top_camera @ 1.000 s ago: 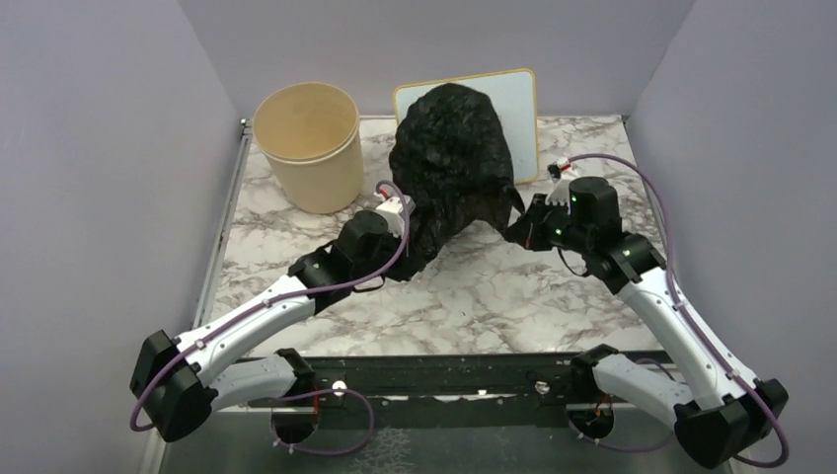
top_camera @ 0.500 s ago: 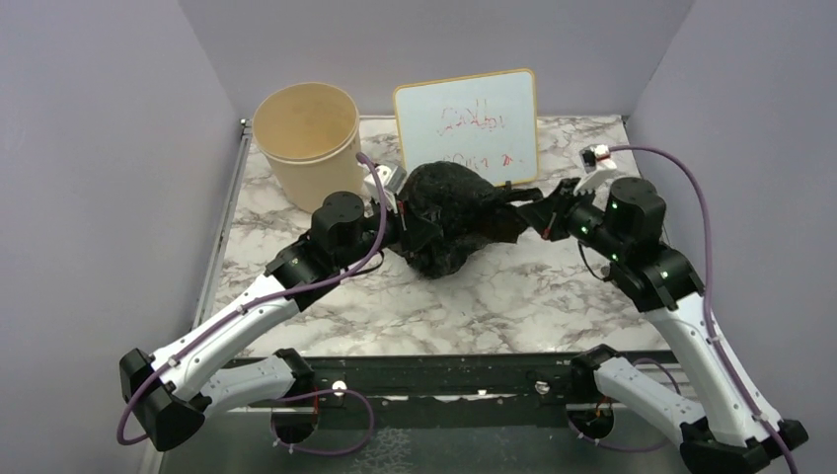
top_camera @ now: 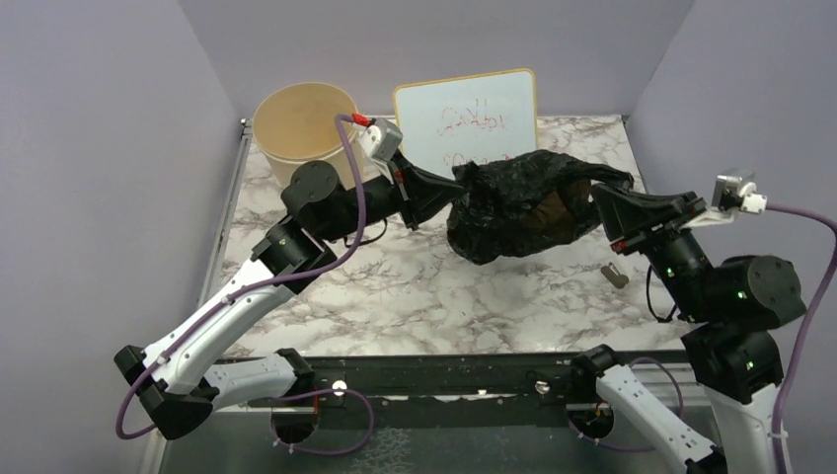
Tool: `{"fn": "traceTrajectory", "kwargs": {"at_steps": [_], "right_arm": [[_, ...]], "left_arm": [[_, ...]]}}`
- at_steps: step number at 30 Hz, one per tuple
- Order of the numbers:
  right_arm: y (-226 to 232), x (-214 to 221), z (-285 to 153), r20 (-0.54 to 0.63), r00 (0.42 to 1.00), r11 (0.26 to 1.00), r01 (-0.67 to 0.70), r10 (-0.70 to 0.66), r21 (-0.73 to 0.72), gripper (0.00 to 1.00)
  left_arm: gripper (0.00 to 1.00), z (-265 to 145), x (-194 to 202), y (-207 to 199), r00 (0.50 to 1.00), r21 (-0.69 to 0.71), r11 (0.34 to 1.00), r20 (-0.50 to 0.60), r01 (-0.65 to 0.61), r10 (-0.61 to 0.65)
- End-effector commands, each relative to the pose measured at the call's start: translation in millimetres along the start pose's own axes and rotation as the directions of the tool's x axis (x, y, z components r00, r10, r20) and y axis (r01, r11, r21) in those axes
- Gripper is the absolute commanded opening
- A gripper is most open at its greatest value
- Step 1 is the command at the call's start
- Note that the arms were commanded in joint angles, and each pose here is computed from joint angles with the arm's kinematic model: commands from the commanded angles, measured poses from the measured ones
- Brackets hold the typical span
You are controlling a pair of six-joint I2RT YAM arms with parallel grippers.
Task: Put the trash bags into the trash bin
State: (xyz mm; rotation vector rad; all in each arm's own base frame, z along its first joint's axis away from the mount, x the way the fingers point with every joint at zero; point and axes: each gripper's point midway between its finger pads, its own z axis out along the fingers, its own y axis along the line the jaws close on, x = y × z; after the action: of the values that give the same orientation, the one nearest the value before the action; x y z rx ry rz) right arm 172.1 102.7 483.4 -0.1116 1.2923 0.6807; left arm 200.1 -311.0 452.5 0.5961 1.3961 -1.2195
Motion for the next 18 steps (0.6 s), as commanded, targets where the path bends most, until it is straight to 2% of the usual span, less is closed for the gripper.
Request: {"fn": "traceTrajectory", "kwargs": {"at_steps": [1,3,5,11,14,16,18], "right_arm": [[-21.1,74.3,26.9,-0.308,0.951,0.999,0.024,-0.008,0.049,0.07],[-19.3,112.6,34.6,-0.442,0.897,1.0,-0.02,0.028,0.022,0.05],[-11.9,140.8,39.1,-0.523,0.85,0.996,-0.087,0.064,-0.02,0.04],[30.3,176.4,45.3,-0.621,0.769,0.921,-0.337,0.148,-0.197,0.07],[31.1,185.2,46.4,-0.648,0.744,0.91,-0.368,0.165,-0.191,0.04],[19.9,190.4,48.7,-0.65,0.738,0.932,-0.341,0.183,-0.125,0.04],[3.1,194.6,51.1,-0.644,0.739,0.957,-0.289,0.198,-0.037,0.04]], "left_arm": [[0.15,1.3,43.3,18.2,0.994,-0.047,0.998,-0.101,0.046,-0.05],[0.15,-6.1,53.7,29.8,0.992,-0.11,0.992,-0.106,0.054,-0.066],[0.15,-12.8,59.7,36.3,0.991,-0.15,0.987,-0.109,0.054,-0.071],[0.16,-17.1,81.5,47.4,0.98,-0.202,0.977,-0.174,0.065,-0.101],[0.15,-18.2,97.2,55.5,0.969,-0.241,0.966,-0.198,0.097,-0.146],[0.26,-20.3,108.0,60.2,0.962,-0.26,0.96,-0.218,0.102,-0.162],[0.44,-26.8,119.6,72.8,0.954,-0.325,0.941,-0.24,0.093,-0.177]]}}
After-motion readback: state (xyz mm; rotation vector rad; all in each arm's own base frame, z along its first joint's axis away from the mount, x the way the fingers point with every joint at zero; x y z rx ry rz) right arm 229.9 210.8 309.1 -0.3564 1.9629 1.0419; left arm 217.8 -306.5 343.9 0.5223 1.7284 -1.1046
